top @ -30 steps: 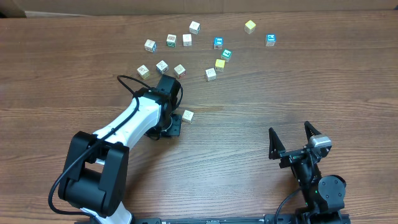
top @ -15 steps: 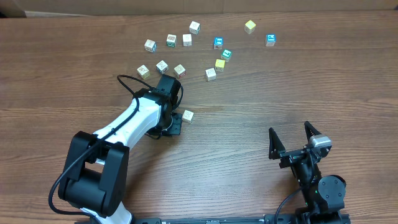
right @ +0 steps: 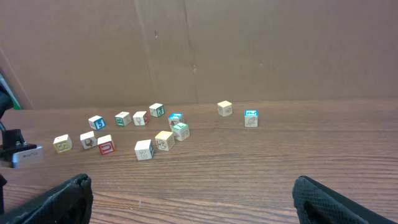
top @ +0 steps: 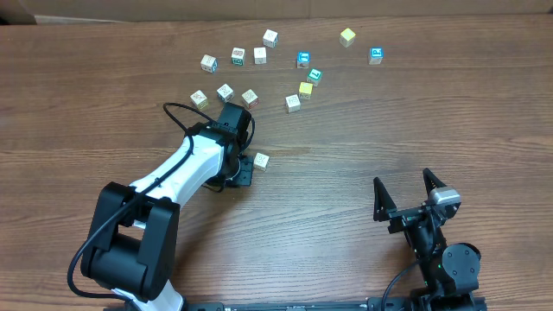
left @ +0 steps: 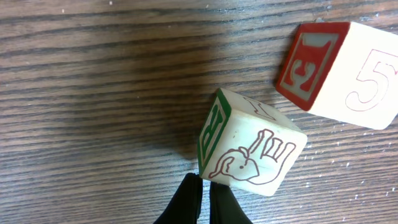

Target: Form a circle

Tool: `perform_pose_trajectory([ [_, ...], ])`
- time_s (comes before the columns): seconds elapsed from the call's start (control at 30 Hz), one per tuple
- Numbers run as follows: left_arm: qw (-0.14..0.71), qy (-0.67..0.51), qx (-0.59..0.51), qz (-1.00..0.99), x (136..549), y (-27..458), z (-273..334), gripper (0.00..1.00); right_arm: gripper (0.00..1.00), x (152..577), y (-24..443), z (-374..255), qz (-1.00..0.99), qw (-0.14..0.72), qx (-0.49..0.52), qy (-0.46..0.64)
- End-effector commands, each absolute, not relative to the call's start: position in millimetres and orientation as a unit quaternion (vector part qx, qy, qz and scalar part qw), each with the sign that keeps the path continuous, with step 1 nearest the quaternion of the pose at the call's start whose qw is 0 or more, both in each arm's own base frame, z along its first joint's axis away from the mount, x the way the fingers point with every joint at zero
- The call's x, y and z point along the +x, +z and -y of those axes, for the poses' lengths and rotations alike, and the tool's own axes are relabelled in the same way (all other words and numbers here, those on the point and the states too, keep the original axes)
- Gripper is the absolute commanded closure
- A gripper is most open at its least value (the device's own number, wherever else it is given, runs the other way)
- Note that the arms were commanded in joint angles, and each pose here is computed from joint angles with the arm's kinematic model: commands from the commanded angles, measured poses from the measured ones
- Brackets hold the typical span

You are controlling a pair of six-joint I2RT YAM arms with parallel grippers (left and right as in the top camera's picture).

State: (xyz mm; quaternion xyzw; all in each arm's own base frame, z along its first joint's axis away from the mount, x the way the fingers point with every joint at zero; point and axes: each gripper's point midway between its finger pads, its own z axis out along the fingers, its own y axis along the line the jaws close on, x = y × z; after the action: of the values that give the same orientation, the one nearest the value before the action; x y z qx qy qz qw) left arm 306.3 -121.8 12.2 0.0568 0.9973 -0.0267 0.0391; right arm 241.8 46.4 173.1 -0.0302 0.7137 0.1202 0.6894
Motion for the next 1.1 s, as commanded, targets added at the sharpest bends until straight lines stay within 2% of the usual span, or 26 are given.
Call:
perform_pose_trajectory([
  [0.0,0.031,-0.032,0.069,-0.997,303.5,8.5,122.3,0.96,0.00,242.0,170.8,-46.2,-0.713,0.690,-0.031,0.119],
  [0.4,-0.024,-0.042,0.064,-0.997,280.3,13.0,121.0,0.96,0.00,242.0,170.8,-46.2,-0.713,0.690,-0.031,0.119],
  [0.53,0.009,-0.051,0.031,-0.998,311.5,46.1,109.0,0.96,0.00,242.0,170.8,-46.2,-0.713,0.690,-0.031,0.119],
  [0.73,0.098,-0.069,-0.088,-0.989,377.5,100.7,60.8,0.96,0.00,242.0,170.8,-46.2,-0.713,0.690,-0.031,0.119],
  [0.93,0.124,-0.068,-0.174,-0.974,394.3,104.4,8.8,0.96,0.00,242.0,170.8,-46.2,-0.713,0.690,-0.031,0.119],
  [1.07,0.122,-0.064,-0.186,-0.973,392.2,102.5,-5.6,0.96,0.00,242.0,170.8,-46.2,-0.713,0.690,-0.031,0.119],
])
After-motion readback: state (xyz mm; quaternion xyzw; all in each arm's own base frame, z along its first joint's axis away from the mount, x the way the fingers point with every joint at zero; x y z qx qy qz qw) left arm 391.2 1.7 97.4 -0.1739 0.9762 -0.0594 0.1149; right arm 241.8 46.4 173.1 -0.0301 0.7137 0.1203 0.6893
